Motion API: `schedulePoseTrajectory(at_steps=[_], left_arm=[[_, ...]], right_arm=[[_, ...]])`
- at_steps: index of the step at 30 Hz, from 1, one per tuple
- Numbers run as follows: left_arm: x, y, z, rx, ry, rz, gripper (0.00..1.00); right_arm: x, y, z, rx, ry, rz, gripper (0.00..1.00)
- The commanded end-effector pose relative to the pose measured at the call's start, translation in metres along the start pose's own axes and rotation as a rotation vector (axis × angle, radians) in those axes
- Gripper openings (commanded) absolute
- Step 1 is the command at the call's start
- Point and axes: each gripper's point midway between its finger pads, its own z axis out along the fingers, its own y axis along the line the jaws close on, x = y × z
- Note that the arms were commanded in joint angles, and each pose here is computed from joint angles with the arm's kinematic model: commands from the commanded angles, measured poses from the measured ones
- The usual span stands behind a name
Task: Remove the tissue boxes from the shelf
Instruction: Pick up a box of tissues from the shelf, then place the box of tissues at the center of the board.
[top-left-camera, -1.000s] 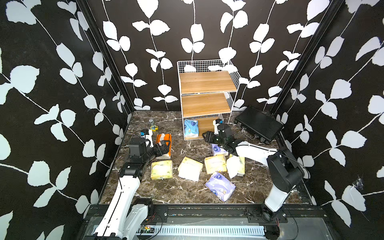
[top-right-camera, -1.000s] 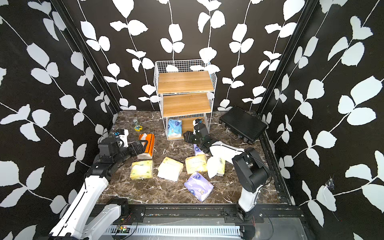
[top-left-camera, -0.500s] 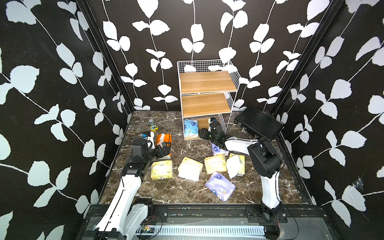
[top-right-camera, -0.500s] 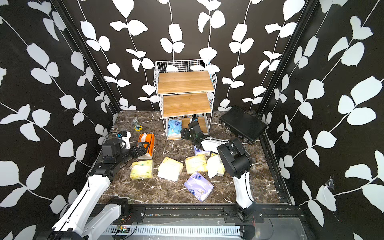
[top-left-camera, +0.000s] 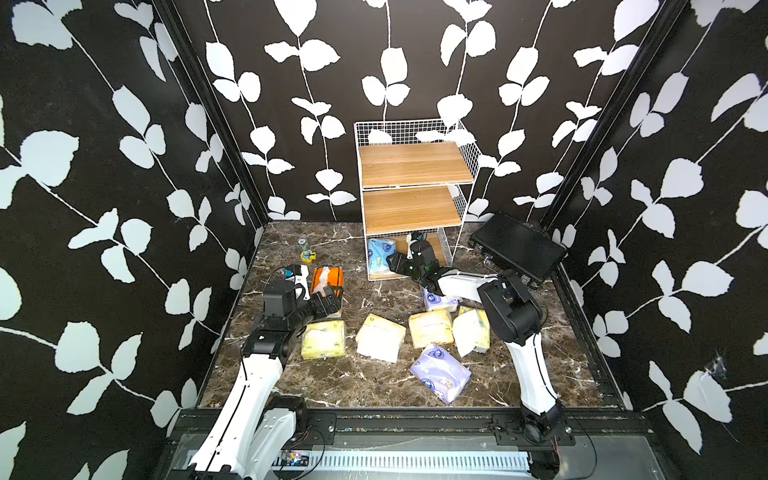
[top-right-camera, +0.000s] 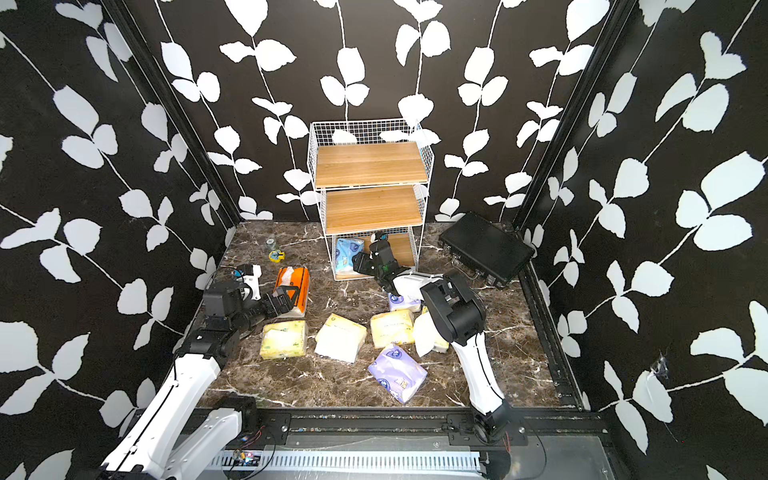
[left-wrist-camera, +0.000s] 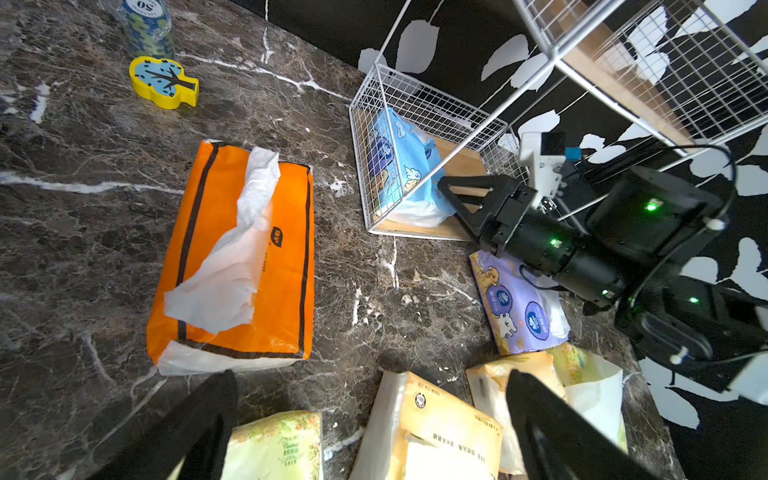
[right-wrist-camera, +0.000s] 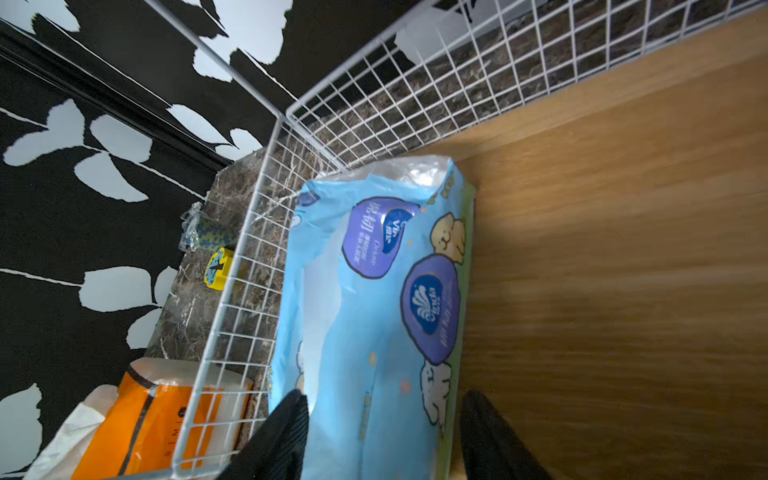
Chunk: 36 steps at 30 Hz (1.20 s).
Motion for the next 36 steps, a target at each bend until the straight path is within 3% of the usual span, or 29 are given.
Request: schedulePoseTrajectory(at_steps=[1, 4, 9, 13, 25, 36], left_arm=[[0.001, -0.003, -0.004, 0.002, 0.007, 0.006, 0.99], [0.006, -0.003, -0.001, 0.006, 0.024, 0.001, 0.99], [0.011, -0.005, 0.001, 0.01, 0.049, 0.001, 0.99], [0.008, -0.006, -0.003, 0.001, 0.033, 0.009, 0.99], [-0.008, -0.016, -0.014, 0.001, -0.012, 0.0, 0.99], [-0.034, -0.03, -0.03, -0.028, -0.058, 0.055, 0.99]], right_arm=[[-0.015, 0.028, 0.002, -0.058, -0.039, -0.016, 0.59], [-0.015, 0.031, -0.002, -0.035, -0.036, -0.042, 0.51], [-0.011, 0.023, -0.011, 0.021, -0.012, -0.076, 0.18], [-0.009, 0.014, -0.028, 0.069, 0.0, -0.096, 0.03], [0.024, 0.011, -0.07, 0.074, 0.137, -0.134, 0.0], [0.09, 0.009, -0.117, 0.06, 0.316, -0.243, 0.0]])
